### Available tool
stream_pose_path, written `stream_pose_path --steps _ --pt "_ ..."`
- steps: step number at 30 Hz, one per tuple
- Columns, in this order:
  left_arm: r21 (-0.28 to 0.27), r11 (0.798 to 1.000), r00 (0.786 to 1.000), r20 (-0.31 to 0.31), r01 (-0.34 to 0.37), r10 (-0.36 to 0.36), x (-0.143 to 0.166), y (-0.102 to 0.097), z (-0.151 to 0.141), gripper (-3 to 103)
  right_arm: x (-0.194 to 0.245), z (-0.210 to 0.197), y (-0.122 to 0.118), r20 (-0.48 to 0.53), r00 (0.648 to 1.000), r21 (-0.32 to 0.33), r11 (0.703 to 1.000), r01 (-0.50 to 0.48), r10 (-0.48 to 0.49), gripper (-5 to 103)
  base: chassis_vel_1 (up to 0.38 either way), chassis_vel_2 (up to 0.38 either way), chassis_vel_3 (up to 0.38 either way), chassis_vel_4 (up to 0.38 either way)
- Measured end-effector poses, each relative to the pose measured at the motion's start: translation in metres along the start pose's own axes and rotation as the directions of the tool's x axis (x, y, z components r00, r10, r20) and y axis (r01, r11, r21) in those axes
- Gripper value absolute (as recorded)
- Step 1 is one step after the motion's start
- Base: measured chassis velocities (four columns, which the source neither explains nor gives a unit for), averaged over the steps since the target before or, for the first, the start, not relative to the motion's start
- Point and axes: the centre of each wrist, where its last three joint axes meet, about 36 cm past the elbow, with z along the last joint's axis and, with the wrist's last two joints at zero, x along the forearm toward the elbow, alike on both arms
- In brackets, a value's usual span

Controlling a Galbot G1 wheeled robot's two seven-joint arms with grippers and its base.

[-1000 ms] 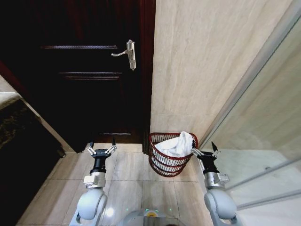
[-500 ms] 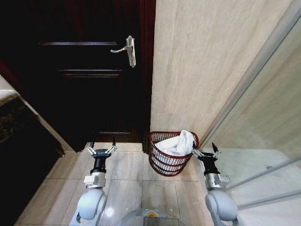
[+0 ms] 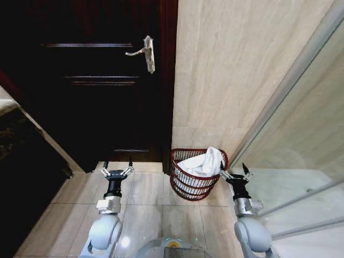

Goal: Discard the used towel into the hamper.

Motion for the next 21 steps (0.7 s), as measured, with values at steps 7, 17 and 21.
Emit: stream_pose_path --steps 7,17,21 --pt "0.004 1.000 1.000 -0.009 -0.002 0.002 0.0022 -0.0019 0.0041 100 -0.0009 0.0031 -0.0020 0.000 1.000 0.004 1.000 -0.004 0.004 100 0.000 0.000 0.000 0.000" --pt "0.005 1.000 1.000 -0.003 0.004 -0.004 0.0010 -0.0021 0.0020 100 -0.0038 0.0048 -0.0048 0.004 1.000 0.002 1.000 -0.008 0.008 100 0.000 0.000 0.000 0.000" --pt "0.008 1.000 1.000 -0.002 0.003 -0.003 0.0007 -0.0049 0.0022 100 -0.0042 0.0048 -0.0053 0.004 1.000 0.003 1.000 -0.007 0.007 100 0.000 0.000 0.000 0.000"
